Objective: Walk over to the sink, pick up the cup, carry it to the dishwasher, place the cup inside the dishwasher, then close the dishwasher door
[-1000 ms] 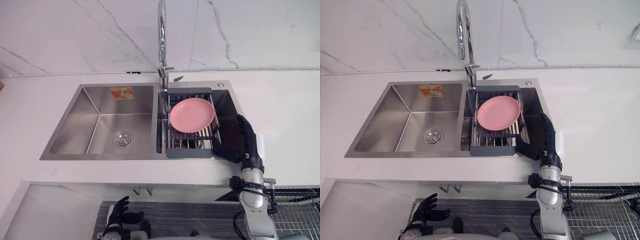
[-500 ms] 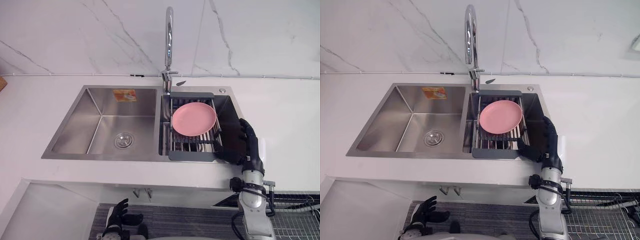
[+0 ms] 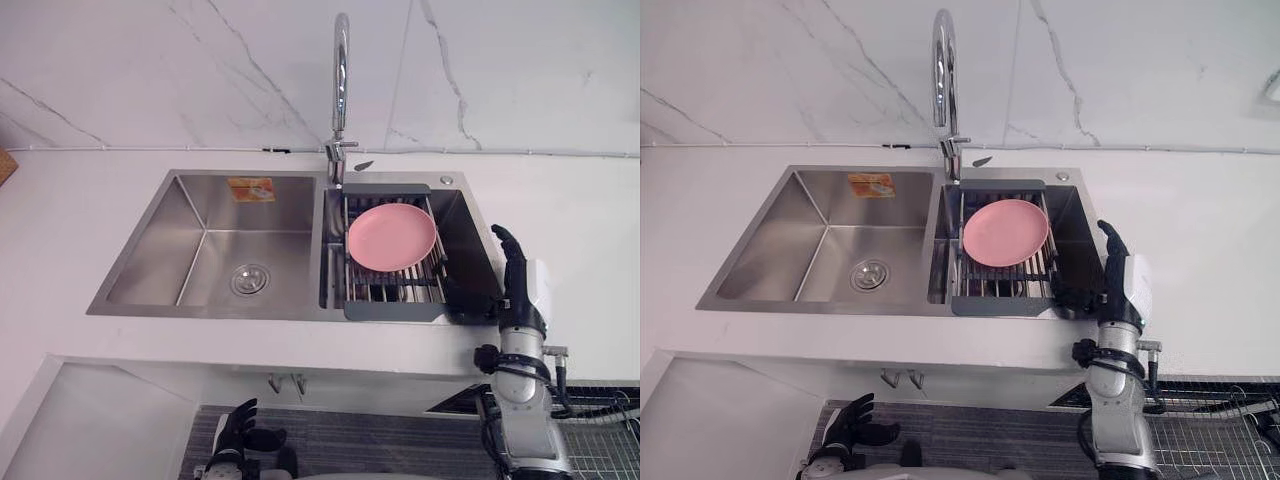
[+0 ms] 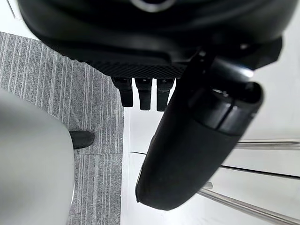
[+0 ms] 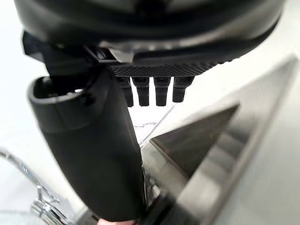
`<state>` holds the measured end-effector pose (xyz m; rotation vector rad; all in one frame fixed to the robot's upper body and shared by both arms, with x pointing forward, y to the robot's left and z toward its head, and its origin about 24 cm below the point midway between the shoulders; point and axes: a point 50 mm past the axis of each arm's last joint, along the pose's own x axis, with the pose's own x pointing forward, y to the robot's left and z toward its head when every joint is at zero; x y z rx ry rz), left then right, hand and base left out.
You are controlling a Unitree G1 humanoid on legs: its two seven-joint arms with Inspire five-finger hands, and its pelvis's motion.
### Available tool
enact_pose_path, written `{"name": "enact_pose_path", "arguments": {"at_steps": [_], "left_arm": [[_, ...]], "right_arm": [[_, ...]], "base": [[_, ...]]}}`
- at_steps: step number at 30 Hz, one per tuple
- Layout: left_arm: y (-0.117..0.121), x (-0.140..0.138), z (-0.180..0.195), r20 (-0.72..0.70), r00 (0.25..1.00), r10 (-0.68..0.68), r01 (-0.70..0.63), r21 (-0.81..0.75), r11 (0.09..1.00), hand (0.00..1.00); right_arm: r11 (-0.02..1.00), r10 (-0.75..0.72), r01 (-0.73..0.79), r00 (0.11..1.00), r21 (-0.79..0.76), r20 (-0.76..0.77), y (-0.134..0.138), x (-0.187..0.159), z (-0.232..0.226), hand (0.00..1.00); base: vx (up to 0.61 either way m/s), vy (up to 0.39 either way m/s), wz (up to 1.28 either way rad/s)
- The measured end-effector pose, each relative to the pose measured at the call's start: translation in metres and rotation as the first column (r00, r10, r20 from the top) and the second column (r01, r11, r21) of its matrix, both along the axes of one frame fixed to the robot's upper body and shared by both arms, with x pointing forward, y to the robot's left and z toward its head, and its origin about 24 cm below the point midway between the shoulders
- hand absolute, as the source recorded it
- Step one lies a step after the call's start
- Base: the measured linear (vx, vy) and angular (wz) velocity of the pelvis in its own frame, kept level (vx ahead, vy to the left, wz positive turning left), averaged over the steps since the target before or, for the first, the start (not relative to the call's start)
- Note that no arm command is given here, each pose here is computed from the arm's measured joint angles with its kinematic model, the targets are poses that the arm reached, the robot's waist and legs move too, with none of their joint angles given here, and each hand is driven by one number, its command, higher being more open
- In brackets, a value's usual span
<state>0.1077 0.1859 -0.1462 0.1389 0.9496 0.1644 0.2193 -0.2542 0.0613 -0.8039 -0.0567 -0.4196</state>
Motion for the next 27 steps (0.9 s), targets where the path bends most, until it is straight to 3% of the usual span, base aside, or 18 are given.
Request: {"name": "enact_pose_path", "arguments": {"at_steps": [8,27], "left_arm": [[0.001,0.000,0.000,0.001,1.000,-0.009,0.009,0.004,1.000,0.90],[0.001,0.002,0.002,0.019,0.999,-0.031,0.031,0.008,0.999,0.90]], "right_arm": [[0.982,0.051,-0.057,0.998,-0.180,-0.037,-0.012,0.003,0.013,0.90],[0.878,0.317,-0.335,0.942,-0.343,-0.110,0.018,0.032,0.027,0.90]], "base": [[0.00,0.000,0.00],[0.00,-0.003,0.03]]}}
